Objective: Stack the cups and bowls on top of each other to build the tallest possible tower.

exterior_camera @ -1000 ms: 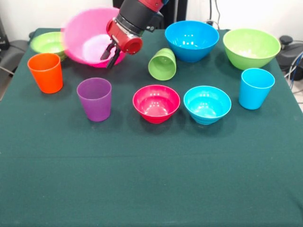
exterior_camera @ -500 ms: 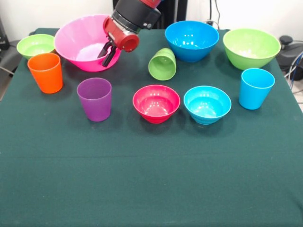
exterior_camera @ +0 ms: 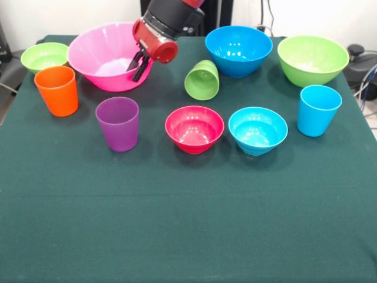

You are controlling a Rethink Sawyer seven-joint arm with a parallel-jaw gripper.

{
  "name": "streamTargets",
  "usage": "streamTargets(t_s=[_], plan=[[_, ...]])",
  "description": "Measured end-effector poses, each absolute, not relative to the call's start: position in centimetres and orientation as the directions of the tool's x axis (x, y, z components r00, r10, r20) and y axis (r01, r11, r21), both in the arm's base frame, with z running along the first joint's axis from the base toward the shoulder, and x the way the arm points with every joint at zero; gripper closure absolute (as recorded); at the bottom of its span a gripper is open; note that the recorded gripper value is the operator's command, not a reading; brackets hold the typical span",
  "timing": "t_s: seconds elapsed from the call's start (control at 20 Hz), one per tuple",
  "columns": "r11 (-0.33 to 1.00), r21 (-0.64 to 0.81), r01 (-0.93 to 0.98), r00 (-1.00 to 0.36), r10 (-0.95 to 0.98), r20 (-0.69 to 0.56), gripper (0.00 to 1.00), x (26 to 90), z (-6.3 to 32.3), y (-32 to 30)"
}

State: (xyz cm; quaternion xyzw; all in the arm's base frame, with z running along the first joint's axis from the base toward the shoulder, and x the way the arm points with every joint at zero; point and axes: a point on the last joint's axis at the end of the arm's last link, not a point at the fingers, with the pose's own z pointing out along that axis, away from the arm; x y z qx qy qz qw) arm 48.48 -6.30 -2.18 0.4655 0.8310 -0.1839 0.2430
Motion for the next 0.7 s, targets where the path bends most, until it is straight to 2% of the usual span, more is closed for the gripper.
streamTargets(t_s=[0.45,0.7], plan=[[0.435,-0.187,0.881,-0.470,0.755,-0.457,1.00,48.2,2.4,-2.7],[0.435,-0.191,0.880,-0.472,0.759,-0.448,1.00,48.5,3.1,-2.0]])
